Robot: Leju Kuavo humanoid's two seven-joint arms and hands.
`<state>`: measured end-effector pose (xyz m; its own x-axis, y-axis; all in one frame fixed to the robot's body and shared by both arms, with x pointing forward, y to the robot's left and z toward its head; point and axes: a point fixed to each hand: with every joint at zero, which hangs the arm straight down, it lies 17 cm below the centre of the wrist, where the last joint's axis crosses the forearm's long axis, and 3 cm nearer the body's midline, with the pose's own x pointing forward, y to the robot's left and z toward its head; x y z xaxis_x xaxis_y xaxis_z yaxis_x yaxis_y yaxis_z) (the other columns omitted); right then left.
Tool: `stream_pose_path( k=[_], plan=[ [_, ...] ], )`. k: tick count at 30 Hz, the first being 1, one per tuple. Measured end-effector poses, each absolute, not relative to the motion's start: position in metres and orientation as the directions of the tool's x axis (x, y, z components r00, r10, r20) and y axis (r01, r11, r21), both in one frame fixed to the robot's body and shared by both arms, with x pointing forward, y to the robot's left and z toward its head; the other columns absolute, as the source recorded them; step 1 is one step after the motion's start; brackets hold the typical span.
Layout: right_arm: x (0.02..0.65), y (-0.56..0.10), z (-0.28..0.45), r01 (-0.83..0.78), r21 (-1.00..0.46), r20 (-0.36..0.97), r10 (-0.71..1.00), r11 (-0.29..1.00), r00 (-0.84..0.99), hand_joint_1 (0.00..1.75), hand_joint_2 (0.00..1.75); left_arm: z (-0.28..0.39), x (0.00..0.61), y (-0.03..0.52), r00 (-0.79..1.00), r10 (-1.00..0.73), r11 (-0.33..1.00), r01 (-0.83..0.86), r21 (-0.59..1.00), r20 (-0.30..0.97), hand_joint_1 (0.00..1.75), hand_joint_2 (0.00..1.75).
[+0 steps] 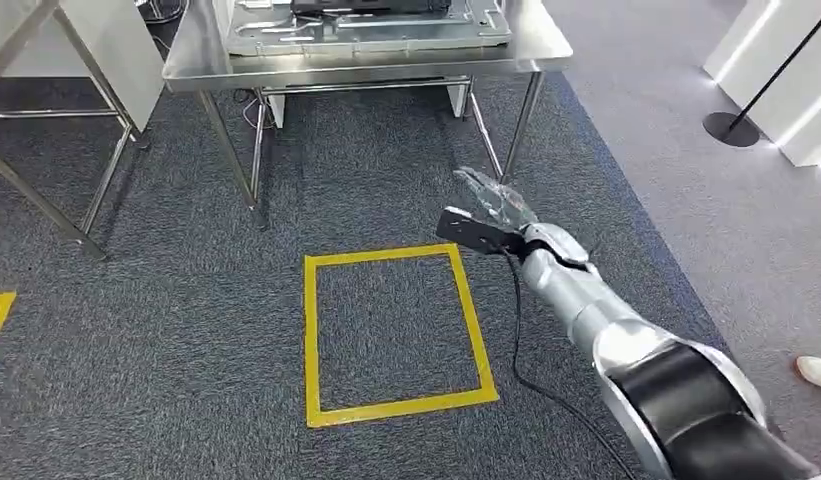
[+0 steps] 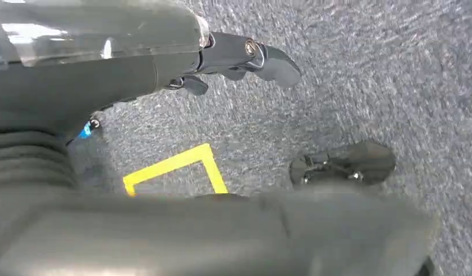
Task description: Take the parts from the cabinet and place them on the table.
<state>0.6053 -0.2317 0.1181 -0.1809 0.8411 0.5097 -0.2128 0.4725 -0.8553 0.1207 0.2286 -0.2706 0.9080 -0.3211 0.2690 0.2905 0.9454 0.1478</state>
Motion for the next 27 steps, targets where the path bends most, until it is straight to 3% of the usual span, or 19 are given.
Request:
stream_pose_path(
  k=[1,3,5,7,8,9,20,27],
  plan=[
    [0.578,-0.243,0.062,-0.276,-0.757,0.624,0.781,0.593,-0.034,0.0,1.75,-0.27,0.121,0.226,0.908,-0.324,0.944,0.294,0.146,0.265,0.0,1.75],
    [0.498,-0.272,-0.054,-0.292,-0.538,0.719,0.612,0.79,0.331,0.0,1.75,-0.27,0.118,0.219,0.914,-0.323,0.945,0.298,0.133,0.247,0.0,1.75],
    [0.376,-0.297,-0.164,-0.285,-0.39,0.598,0.476,0.876,0.645,0.0,1.75,-0.271,0.113,0.217,0.914,-0.332,0.942,0.311,0.124,0.232,0.0,1.75],
    [0.285,-0.311,-0.217,-0.224,-0.308,0.472,0.353,0.925,0.808,0.0,1.75,-0.274,0.096,0.217,0.916,-0.342,0.939,0.323,0.118,0.21,0.0,1.75],
    [0.261,-0.314,-0.229,-0.209,-0.291,0.436,0.324,0.934,0.839,0.0,1.75,-0.276,0.087,0.218,0.917,-0.346,0.937,0.329,0.114,0.199,0.0,0.0],
    [0.243,-0.316,-0.236,-0.194,-0.278,0.413,0.3,0.941,0.86,0.0,0.0,-0.277,0.079,0.219,0.922,-0.337,0.941,0.322,0.109,0.189,0.0,0.0],
    [0.177,-0.305,-0.258,-0.106,-0.186,0.347,0.166,0.977,0.923,0.0,0.0,-0.282,0.044,0.232,0.959,-0.24,0.97,0.23,0.079,0.152,0.0,0.0],
    [0.098,-0.282,-0.276,-0.089,-0.117,0.241,0.116,0.989,0.964,0.0,0.0,-0.279,0.078,0.259,0.957,-0.19,0.978,0.165,0.125,0.221,0.0,0.0]
  ],
)
